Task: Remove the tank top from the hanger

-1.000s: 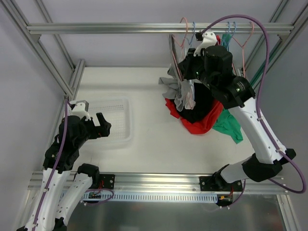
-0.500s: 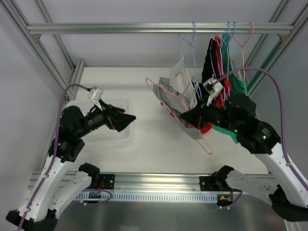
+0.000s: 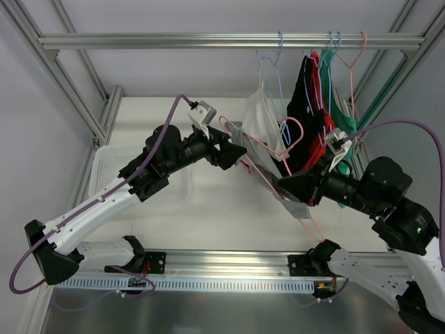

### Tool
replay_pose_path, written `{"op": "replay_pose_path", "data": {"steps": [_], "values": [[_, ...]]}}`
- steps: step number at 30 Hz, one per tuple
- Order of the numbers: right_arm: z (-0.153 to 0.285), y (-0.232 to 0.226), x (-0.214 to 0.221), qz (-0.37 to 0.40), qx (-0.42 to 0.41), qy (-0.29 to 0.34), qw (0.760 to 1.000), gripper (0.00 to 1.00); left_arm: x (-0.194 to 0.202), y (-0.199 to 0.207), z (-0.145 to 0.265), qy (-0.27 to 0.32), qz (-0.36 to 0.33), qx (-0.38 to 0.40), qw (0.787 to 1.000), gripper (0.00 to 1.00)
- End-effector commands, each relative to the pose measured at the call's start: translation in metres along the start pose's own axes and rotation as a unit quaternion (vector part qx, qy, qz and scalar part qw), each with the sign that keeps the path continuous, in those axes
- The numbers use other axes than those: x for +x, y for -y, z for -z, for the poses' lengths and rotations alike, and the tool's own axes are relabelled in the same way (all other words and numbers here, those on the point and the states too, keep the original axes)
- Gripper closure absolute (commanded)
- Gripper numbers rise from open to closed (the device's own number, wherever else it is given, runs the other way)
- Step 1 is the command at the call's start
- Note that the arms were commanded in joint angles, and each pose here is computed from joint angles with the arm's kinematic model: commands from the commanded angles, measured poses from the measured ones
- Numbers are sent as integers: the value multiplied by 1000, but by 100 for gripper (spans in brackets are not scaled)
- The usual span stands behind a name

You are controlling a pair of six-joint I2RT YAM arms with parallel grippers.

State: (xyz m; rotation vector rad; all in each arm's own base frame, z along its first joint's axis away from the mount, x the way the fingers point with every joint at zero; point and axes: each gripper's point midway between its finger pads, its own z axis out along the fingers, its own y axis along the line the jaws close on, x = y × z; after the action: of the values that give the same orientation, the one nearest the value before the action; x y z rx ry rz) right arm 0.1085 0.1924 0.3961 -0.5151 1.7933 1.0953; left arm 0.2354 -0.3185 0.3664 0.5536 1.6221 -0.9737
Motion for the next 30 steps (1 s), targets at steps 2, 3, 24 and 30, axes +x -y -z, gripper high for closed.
{"op": "replay_pose_path", "data": {"steps": [2,3,24,30], "values": [[19,-24,-18,3,-40,32,999,100,-48,10,-8,77,-36,9,996,41],[21,-25,-19,3,-41,33,999,100,-48,9,-10,78,-37,7,996,49],[97,-47,43,107,-129,-4,986,100,-102,-60,73,199,14,-228,953,100],[129,-80,28,189,-211,75,956,100,-99,-39,69,183,31,-171,968,100]]}}
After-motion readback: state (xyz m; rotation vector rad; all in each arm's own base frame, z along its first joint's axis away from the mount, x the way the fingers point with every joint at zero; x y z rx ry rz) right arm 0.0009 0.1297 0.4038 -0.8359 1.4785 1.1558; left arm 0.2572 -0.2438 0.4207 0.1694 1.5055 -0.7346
